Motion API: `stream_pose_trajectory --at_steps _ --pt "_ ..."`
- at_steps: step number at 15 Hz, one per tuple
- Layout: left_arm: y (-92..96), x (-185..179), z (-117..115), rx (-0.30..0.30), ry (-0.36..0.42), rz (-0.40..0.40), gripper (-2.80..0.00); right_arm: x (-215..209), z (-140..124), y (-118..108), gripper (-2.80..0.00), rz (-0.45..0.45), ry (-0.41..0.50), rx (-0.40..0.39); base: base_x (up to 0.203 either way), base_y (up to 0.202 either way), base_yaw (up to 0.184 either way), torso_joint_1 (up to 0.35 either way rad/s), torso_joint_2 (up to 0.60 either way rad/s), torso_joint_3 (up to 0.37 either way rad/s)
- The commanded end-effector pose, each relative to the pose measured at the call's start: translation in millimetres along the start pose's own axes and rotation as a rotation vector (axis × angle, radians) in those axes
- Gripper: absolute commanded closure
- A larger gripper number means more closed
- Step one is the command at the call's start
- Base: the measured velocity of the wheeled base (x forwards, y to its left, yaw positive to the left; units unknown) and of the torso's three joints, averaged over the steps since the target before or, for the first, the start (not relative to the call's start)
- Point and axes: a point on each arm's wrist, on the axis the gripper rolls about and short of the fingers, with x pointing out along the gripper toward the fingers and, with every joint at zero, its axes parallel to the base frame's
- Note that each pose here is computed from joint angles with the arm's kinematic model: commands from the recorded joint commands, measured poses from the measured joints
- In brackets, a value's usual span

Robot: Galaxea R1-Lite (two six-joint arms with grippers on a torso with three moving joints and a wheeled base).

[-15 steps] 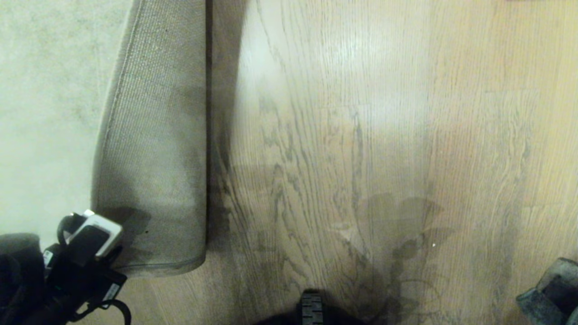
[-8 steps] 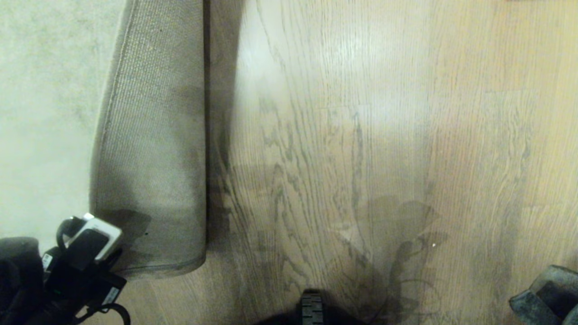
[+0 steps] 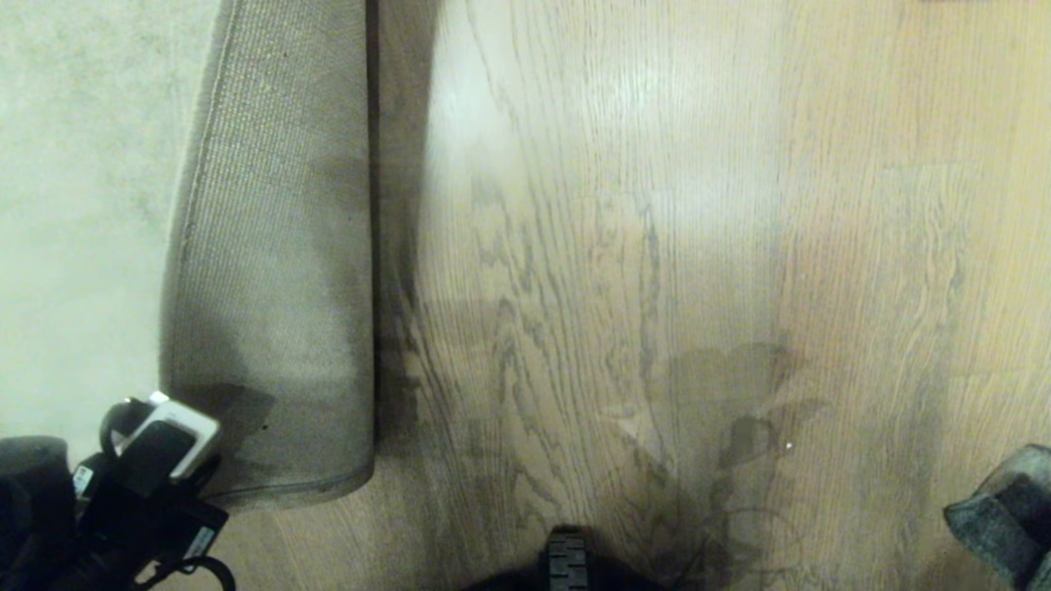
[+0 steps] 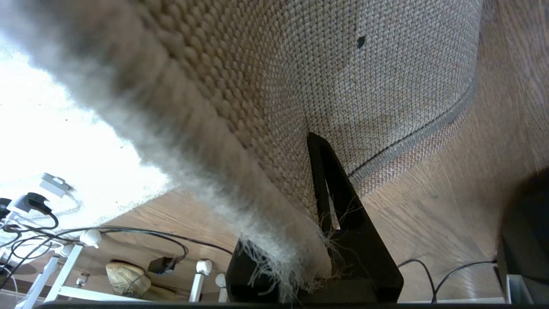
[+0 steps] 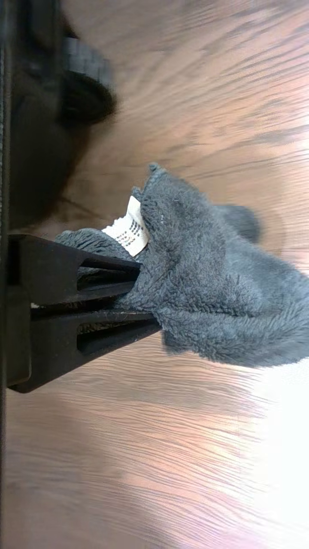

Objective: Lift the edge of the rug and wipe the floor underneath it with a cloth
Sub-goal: Lay down the carpet

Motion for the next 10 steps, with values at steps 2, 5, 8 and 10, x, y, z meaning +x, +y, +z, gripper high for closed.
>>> stream_pose_trajectory --at_steps 2,5,8,10 --pt "-0.9 -1.3 0.5 0.004 -0.009 -0.001 0.00 1.0 -3.0 0.2 0.00 0.001 0.017 -0.001 0.000 0.000 0.000 0.000 0.00 0.000" --pt "-1.3 -1.5 0.1 0.005 -0.008 -0.004 0.00 1.0 -3.2 0.1 0.00 -0.001 0.018 0.028 0.000 0.000 0.000 0.000 0.00 0.000" --pt "-1.1 -1.4 0.6 0.005 -0.011 -0.004 0.00 1.0 -3.0 0.1 0.00 -0.001 0.017 0.037 0.000 0.000 0.000 0.000 0.00 0.000" --pt "-1.1 -1.4 0.6 0.005 -0.011 -0.004 0.00 1.1 -3.0 0.1 0.00 -0.001 0.018 0.037 0.000 0.000 0.000 0.000 0.00 0.000"
